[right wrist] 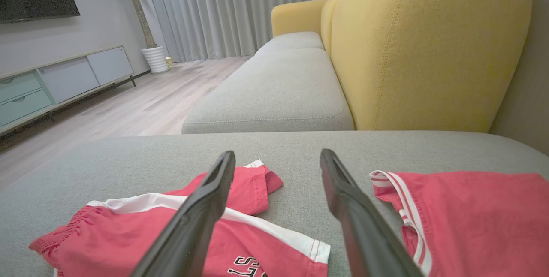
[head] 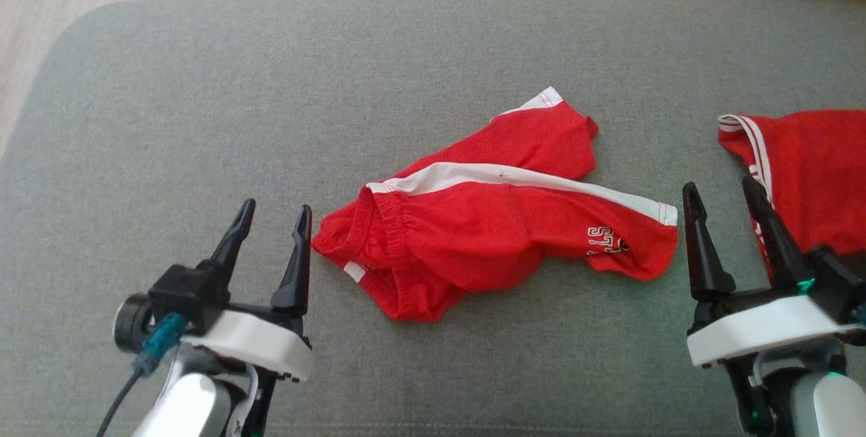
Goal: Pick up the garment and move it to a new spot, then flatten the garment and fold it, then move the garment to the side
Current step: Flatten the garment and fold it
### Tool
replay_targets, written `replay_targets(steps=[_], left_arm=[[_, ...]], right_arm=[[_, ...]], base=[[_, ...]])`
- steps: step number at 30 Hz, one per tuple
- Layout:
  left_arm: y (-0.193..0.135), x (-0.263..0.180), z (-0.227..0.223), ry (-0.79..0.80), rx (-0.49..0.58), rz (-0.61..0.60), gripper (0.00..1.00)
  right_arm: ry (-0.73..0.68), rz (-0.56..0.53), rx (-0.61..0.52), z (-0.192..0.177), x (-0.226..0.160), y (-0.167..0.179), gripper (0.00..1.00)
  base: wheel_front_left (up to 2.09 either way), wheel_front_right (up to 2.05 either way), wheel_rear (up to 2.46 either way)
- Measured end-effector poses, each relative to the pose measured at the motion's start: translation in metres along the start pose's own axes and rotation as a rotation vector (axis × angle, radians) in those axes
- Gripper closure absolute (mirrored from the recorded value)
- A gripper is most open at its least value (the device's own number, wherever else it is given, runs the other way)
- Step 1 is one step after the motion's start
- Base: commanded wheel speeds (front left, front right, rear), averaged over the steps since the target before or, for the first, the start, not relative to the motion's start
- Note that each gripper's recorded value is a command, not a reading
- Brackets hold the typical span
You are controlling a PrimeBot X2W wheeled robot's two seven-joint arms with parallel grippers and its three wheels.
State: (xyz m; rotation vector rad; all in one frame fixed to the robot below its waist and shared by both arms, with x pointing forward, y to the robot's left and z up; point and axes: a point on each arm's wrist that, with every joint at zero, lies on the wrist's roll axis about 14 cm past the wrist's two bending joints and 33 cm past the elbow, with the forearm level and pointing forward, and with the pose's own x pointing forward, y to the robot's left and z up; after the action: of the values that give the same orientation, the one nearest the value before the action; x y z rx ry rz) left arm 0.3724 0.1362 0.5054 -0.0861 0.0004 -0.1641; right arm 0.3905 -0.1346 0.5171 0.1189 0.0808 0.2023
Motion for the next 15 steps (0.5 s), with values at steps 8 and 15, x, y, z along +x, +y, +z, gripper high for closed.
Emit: replay_targets(steps=[8, 15], left_arm=[[-0.037, 0.029, -0.015, 0.118, -0.094, -0.146, 0.00], [-0.060, 0.055, -0.053, 0.342, -0.171, -0.221, 0.00]], right_arm=[[0.033, -0.006, 0.007, -0.012, 0.006, -0.003, 0.00], [0.043, -0.016, 0.019, -0.016, 0.010, -0.007, 0.00]], base=[[0.00, 0.00, 0.00], [0.00, 0.00, 0.00]])
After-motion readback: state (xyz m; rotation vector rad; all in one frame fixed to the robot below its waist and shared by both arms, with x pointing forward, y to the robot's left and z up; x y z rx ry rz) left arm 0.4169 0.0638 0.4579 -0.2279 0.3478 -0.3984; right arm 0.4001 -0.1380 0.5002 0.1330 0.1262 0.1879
